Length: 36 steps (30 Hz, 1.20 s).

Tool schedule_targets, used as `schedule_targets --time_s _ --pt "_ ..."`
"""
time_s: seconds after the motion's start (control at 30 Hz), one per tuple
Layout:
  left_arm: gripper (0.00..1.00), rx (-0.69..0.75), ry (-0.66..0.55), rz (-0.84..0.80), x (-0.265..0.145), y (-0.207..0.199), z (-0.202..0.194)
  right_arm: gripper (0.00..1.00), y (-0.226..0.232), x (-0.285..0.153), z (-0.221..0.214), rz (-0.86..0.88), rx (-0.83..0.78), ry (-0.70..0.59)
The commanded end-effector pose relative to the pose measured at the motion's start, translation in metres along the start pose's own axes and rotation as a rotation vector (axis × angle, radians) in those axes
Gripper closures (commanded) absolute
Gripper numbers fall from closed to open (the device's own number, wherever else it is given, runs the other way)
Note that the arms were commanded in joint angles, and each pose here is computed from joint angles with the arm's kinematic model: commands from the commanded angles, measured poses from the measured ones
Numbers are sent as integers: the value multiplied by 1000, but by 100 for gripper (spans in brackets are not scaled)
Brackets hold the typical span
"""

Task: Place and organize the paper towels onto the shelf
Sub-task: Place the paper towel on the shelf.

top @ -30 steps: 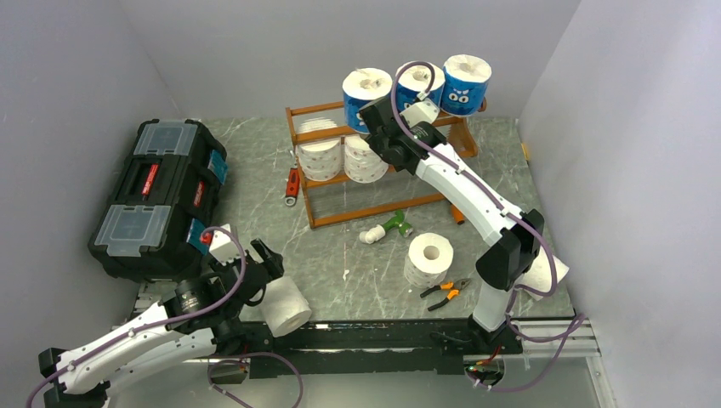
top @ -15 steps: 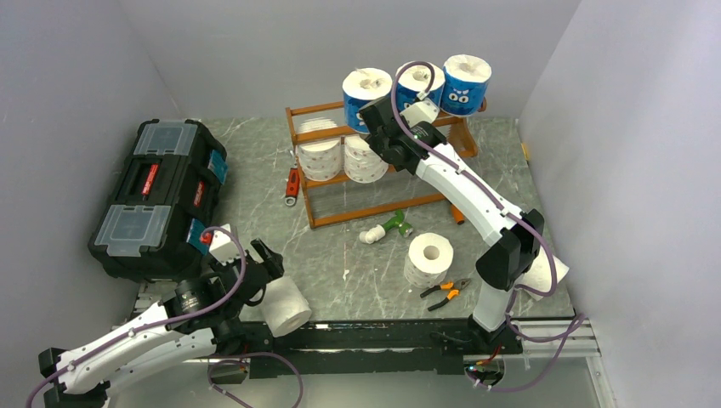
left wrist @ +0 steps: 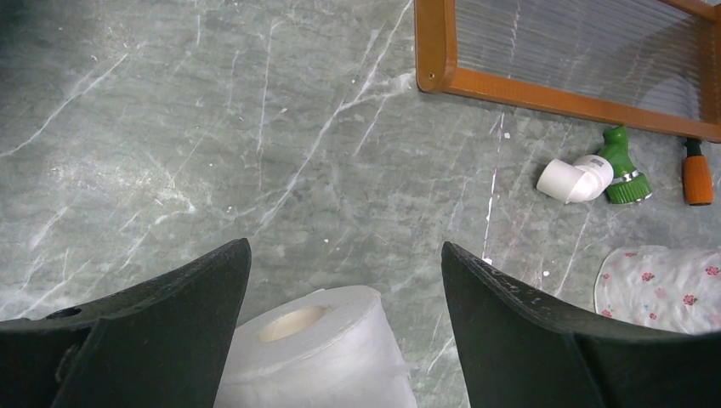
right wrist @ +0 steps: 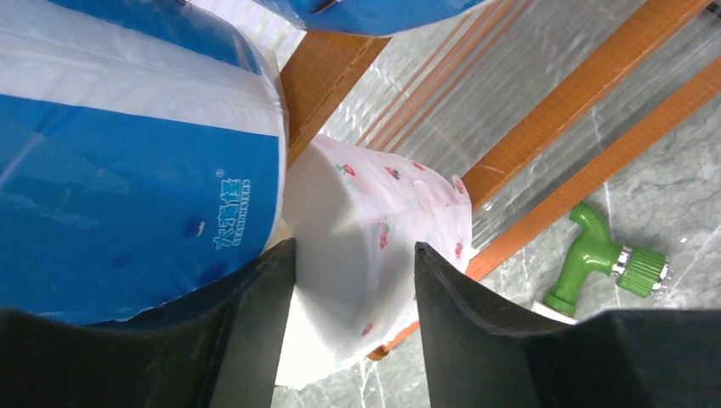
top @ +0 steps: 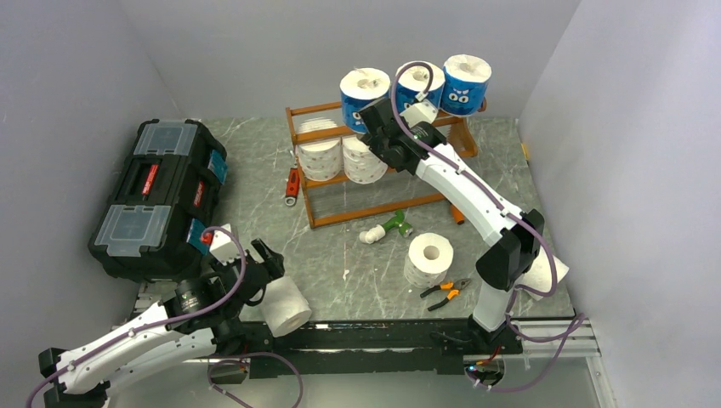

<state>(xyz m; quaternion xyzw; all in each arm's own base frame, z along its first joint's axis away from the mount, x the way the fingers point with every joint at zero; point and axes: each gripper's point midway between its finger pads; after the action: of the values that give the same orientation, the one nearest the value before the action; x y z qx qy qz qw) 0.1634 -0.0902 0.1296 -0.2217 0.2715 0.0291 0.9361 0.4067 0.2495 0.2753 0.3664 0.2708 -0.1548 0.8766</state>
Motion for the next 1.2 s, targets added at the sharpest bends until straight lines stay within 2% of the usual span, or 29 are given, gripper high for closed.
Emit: schedule_targets --time_s 0.0,0.7,0.97,1.17 --pt "11 -13 0 -20 1 -7 0 41 -4 -8 2 3 -15 19" --pt "11 -9 9 -34 2 -13 -1 39 -26 -28 20 25 -11 8" --pt "11 -1 16 -31 2 -16 -2 51 -14 -21 16 84 3 25" --pt "11 1 14 -34 2 -16 0 51 2 -24 19 160 27 25"
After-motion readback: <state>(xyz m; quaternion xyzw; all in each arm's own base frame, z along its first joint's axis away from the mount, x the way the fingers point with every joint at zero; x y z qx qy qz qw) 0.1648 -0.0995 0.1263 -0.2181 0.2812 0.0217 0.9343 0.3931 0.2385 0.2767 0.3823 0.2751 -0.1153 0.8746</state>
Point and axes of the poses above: each gripper's point midway between its finger pads, its own x axis out along the fingers, its own y axis along the line the jaws close on, z = x × y, and after that the axes turned 4 degrees about x, right-handed
